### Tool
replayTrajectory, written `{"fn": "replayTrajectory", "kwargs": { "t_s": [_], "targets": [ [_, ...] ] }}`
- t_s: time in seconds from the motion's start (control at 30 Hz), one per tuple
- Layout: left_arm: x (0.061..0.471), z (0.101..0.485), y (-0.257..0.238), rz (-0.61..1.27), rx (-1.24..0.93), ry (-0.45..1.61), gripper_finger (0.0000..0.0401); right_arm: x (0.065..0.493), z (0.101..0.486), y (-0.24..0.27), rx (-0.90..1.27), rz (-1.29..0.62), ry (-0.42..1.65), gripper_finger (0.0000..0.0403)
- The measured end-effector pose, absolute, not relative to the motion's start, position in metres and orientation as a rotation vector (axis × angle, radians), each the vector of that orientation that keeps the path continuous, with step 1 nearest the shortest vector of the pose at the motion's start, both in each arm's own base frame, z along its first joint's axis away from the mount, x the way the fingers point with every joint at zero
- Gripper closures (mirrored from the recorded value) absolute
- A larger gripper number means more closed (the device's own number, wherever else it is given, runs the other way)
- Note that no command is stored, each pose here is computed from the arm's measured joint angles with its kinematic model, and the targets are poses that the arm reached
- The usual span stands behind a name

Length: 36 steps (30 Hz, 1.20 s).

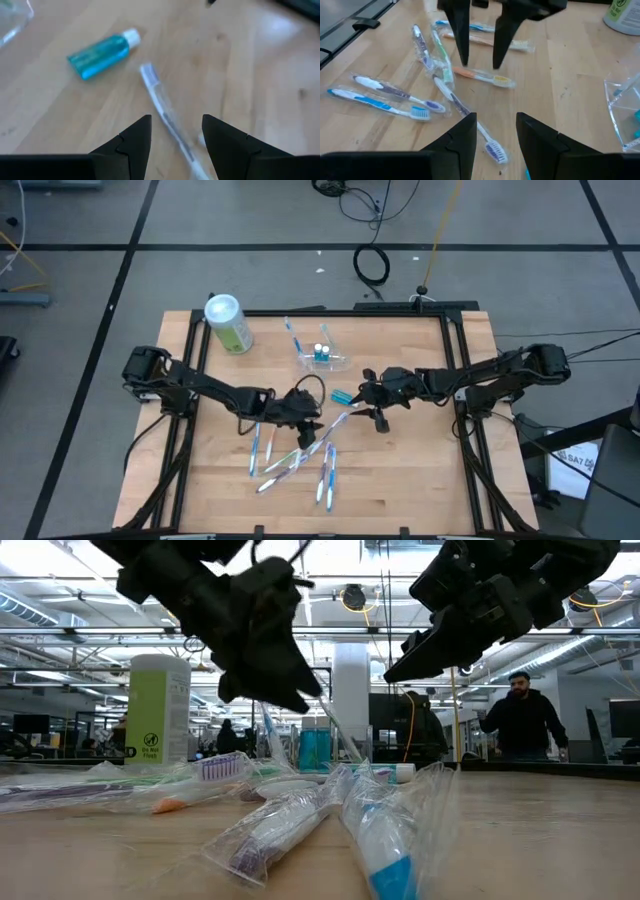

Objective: Pick & Place toothbrushing station
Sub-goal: Put the right orange toothbrush into the transparent organizer

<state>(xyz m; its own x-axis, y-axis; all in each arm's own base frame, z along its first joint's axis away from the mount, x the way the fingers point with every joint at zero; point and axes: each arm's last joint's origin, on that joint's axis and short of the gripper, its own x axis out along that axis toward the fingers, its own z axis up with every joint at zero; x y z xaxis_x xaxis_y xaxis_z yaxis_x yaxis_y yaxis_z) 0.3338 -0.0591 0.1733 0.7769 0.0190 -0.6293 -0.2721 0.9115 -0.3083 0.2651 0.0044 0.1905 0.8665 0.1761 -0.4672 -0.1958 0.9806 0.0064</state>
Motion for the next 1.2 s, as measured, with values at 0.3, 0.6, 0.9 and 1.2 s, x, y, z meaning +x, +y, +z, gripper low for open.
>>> {"fn": "replayTrajectory", "kwargs": {
  "t_s": [0.3,0.6,0.9,1.2],
  "targets": [
    [0.366,0.179,-0.073,0.234,-0.367,0.910,0.0217,0.265,0.190,0.005,-0.043,0.196,0.490,0.0273],
    [0.365,0.190,-0.062,0.490,-0.409,1.216,0.0217,0.265,0.190,0.005,-0.047,0.198,0.492,0.0273],
    [0.367,0.181,-0.062,0.575,-0.604,1.239,0.0217,0.265,0.190,0.005,-0.054,0.200,0.490,0.0273],
    [0.372,0.151,-0.065,0.582,-0.628,1.337,0.0217,0.265,0.190,0.010,-0.074,0.222,0.485,0.0273]
  ]
}}
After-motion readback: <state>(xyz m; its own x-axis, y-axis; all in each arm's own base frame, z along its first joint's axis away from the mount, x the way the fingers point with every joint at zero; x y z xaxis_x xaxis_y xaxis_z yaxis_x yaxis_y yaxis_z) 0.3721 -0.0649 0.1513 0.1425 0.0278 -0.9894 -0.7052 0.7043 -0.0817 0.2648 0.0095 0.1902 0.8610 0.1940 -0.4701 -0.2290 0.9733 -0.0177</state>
